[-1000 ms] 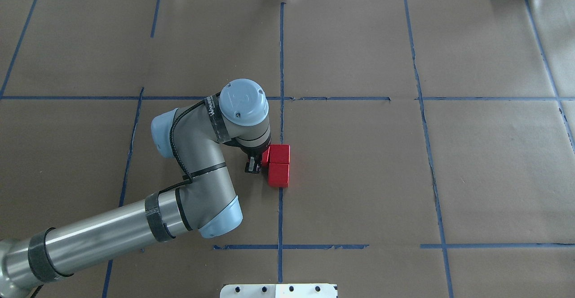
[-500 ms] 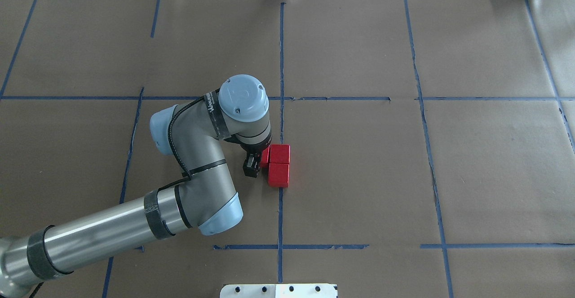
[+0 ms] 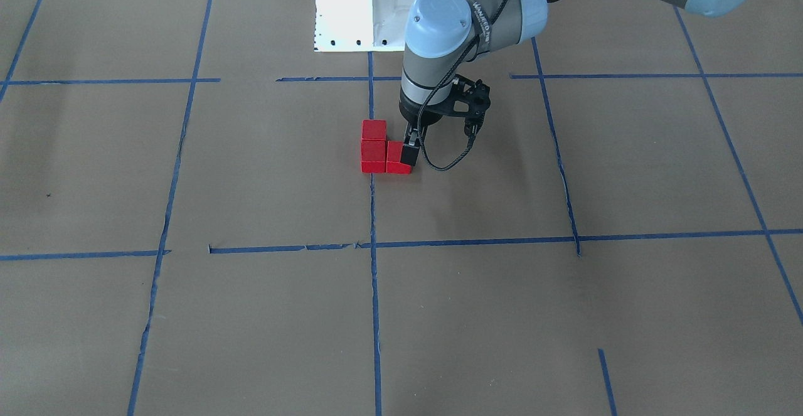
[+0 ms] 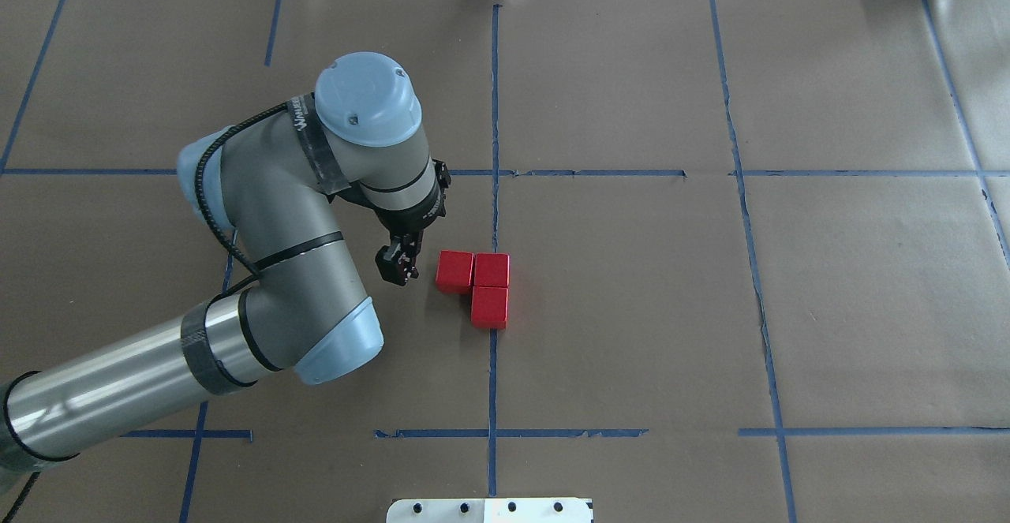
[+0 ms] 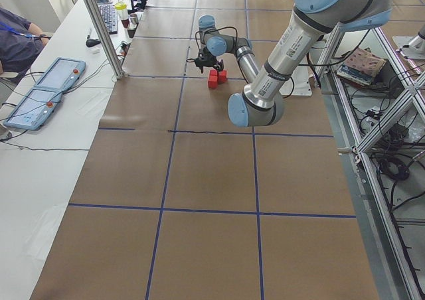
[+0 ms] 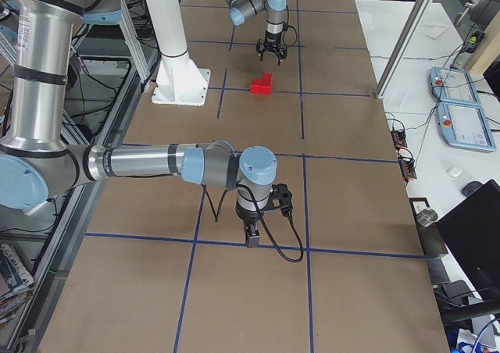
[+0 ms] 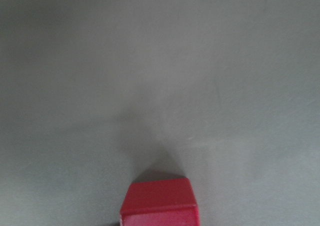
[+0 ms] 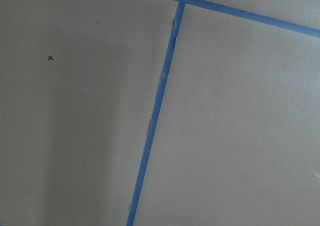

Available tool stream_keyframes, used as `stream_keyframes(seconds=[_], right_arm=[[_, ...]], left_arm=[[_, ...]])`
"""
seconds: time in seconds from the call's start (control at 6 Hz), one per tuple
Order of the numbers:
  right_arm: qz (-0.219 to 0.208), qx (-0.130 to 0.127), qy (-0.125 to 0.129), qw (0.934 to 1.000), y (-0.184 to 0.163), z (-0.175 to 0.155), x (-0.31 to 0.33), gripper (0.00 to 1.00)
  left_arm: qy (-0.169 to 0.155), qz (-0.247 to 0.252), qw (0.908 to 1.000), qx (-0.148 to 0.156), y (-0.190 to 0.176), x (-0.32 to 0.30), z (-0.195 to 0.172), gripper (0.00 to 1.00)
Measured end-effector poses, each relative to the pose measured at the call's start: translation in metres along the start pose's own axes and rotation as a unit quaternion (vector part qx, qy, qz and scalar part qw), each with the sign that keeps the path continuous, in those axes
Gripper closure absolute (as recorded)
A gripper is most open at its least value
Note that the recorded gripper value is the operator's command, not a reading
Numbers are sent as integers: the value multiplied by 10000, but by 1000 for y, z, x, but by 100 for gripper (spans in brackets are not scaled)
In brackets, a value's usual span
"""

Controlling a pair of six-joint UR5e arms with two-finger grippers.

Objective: Form red blocks into L shape at center

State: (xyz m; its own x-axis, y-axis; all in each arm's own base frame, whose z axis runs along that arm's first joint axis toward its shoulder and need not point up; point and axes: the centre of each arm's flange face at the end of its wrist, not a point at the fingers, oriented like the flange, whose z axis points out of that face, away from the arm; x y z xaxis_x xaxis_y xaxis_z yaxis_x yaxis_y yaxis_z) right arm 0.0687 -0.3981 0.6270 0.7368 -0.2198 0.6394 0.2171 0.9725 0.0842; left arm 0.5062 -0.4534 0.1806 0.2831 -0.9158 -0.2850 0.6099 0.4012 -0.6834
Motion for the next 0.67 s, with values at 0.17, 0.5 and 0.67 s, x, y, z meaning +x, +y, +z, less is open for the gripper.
stream_keyframes(seconds=[0.17,0.5,0.67], right_arm=[[102,10,-3,9999,0,-1,-1,1],[346,32,-7,9994,-1,-3,-2,0],[367,34,-11,9993,-1,-3,-3,0]], left_arm=[[38,838,9965,24,-34,-17,-15,0],[66,2538,9672,55,-125,-49,-46,0],[-14,3372,9413,161,-179,-60,-53,0]])
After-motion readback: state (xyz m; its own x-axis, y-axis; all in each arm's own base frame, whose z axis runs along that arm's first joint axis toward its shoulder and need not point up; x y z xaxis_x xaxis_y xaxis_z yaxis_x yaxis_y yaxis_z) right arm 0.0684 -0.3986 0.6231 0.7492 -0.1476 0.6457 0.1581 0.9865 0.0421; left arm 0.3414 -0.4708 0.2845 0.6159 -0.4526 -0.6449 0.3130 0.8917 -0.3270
